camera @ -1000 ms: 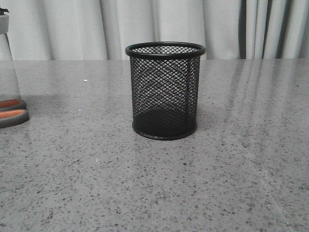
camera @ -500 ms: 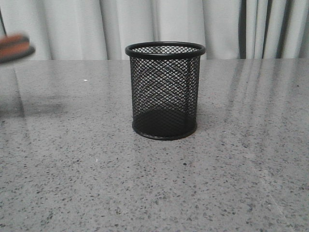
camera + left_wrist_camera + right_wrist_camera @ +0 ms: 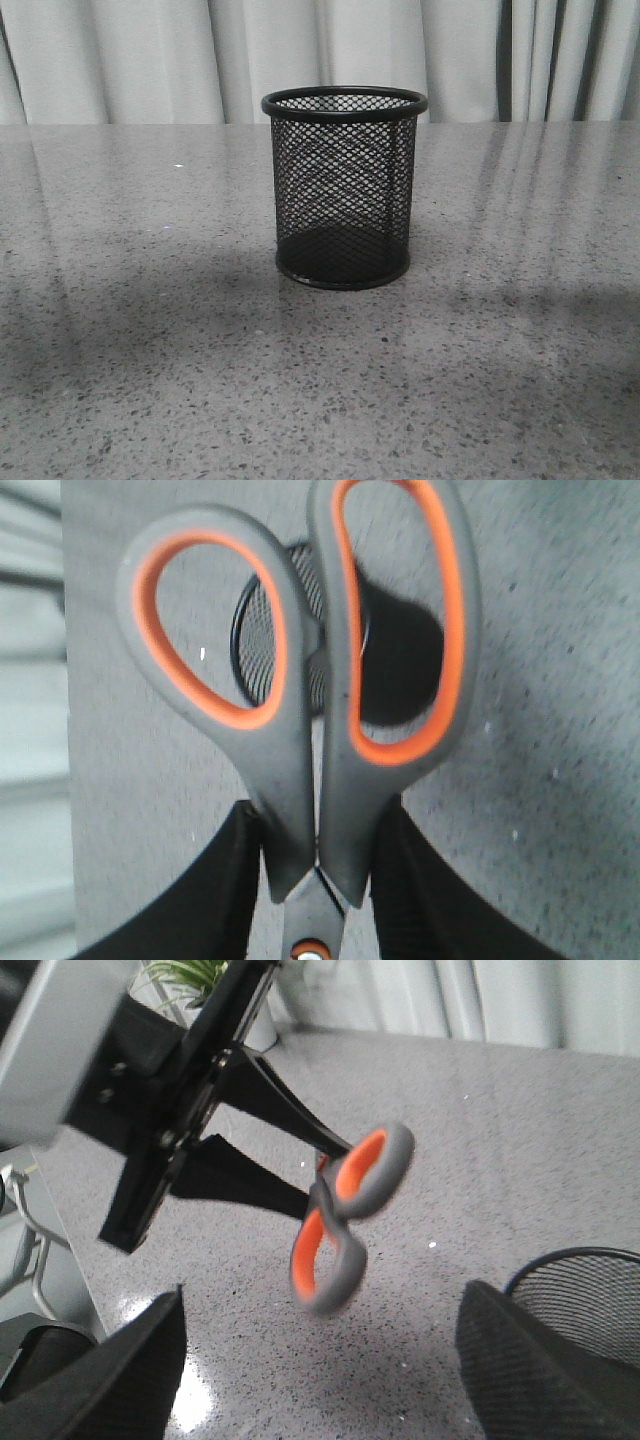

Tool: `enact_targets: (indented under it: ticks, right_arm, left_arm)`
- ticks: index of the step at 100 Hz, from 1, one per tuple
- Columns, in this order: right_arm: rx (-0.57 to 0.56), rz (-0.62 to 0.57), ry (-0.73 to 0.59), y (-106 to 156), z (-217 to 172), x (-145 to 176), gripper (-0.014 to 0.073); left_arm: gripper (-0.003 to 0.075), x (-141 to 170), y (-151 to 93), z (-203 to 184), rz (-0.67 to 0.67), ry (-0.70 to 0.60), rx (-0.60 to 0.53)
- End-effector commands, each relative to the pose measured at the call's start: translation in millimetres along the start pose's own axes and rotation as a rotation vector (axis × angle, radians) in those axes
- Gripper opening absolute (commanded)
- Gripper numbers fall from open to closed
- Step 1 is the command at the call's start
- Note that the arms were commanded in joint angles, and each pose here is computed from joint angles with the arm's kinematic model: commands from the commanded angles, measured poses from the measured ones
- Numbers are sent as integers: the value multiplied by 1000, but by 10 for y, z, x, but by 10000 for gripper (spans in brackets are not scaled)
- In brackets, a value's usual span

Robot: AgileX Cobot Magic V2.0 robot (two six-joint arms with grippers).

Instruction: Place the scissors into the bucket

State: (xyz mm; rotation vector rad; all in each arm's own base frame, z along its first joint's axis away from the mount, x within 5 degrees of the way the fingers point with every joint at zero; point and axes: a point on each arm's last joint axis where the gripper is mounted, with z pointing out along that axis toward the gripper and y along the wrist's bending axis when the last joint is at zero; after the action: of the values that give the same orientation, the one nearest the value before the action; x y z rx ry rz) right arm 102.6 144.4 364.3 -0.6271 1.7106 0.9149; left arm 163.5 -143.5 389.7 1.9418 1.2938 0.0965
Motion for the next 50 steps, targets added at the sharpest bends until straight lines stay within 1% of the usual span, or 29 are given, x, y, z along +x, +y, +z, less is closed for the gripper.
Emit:
enact_targets:
  ticks: [1, 14, 27, 50]
  right_arm:
    - [-3, -7, -94, 40, 119, -225, 520]
    - [21, 1, -91, 6, 241, -295, 520]
    - [19, 5, -97, 23, 338, -381, 520]
    - [23, 65, -74, 13, 571, -408, 515]
  left_arm:
    - [22, -179, 63, -169, 23, -90, -115]
    - [22, -250, 45, -264, 44, -129, -157]
    - [22, -293, 48, -356, 48, -163, -210]
    - [22, -373, 59, -491, 58, -226, -301]
